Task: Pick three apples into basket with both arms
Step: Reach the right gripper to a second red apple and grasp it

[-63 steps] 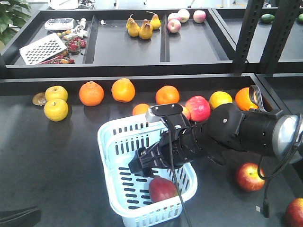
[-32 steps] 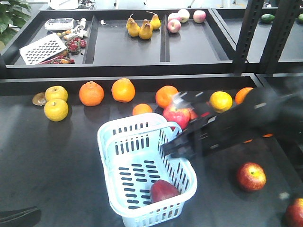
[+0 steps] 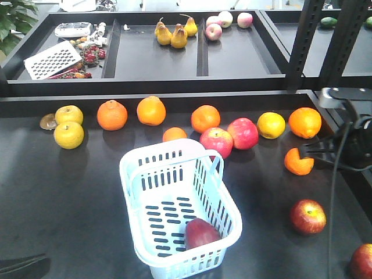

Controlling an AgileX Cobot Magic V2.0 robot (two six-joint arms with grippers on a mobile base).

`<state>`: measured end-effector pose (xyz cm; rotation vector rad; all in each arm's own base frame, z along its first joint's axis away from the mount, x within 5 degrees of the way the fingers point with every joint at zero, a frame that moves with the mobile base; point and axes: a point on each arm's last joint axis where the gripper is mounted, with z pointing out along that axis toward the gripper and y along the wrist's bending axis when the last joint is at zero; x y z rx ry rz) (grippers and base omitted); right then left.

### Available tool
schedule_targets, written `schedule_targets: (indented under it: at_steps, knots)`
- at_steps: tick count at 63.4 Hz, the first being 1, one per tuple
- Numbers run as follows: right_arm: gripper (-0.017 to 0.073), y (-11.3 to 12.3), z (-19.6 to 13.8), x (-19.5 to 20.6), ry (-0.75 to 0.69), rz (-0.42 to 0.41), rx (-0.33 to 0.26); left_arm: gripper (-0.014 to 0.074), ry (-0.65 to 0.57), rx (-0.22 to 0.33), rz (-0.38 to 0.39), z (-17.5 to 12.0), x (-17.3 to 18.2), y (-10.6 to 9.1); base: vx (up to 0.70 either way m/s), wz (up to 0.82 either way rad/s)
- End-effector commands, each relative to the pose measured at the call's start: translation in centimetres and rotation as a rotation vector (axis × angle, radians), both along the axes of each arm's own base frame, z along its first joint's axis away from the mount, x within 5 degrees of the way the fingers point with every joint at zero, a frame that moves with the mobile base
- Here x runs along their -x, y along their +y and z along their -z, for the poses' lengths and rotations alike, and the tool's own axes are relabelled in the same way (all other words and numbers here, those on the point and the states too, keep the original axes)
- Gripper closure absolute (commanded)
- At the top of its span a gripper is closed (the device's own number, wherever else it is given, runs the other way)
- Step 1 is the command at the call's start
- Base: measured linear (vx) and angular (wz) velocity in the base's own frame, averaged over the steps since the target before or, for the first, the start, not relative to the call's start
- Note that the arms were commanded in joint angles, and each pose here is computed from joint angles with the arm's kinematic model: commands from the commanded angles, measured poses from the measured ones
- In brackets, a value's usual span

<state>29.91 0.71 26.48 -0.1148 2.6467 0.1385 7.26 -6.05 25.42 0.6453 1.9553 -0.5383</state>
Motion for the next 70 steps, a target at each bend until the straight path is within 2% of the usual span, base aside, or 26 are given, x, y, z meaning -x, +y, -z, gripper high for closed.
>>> schedule_targets:
  at_steps: [1, 7, 14, 21, 24, 32, 54, 70]
  knots:
    - [0.0389, -1.2, -0.9, -1.5, -0.067, 0.013, 0.021, 0.0601, -0.039, 0.057, -0.034, -1.2, -0.4, 0.0, 0.00, 0.00]
    - [0.0234, -1.6, 0.4, -3.0, -0.010, 0.012, 0.025, 0.0601, -0.039, 0.057, -0.034, -1.2, -0.4, 0.0, 0.00, 0.00]
    - [0.0006, -1.8, 2.2, -4.9, 0.053, 0.016, 0.039, 0.0601, -0.039, 0.057, -0.034, -1.2, -0.4, 0.0, 0.00, 0.00]
    - [-0.0141, -2.0, 3.8, -6.0, 0.126, 0.038, 0.039, 0.0601, -0.039, 0.057, -0.034, -1.2, -0.4, 0.0, 0.00, 0.00]
    - [-0.0168, -2.1, 4.5, -6.4, 0.154, 0.052, 0.043, 0.0601, -0.039, 0.057, -0.034, -1.2, -0.4, 0.0, 0.00, 0.00]
    - [-0.0160, -2.6, 6.1, -6.8, 0.198, 0.072, 0.082, 0.0601, -0.039, 0.057, -0.034, -1.2, -0.4, 0.0, 0.00, 0.00]
    - [-0.0071, -2.6, 9.4, -7.2, 0.300, 0.072, 0.083, 0.0601, -0.039, 0.057, -0.034, -1.2, -0.4, 0.0, 0.00, 0.00]
    - [-0.0049, -2.6, 13.2, -7.5, 0.402, 0.067, 0.075, 0.0601, -0.039, 0.056, -0.034, -1.2, -0.4, 0.0, 0.00, 0.00]
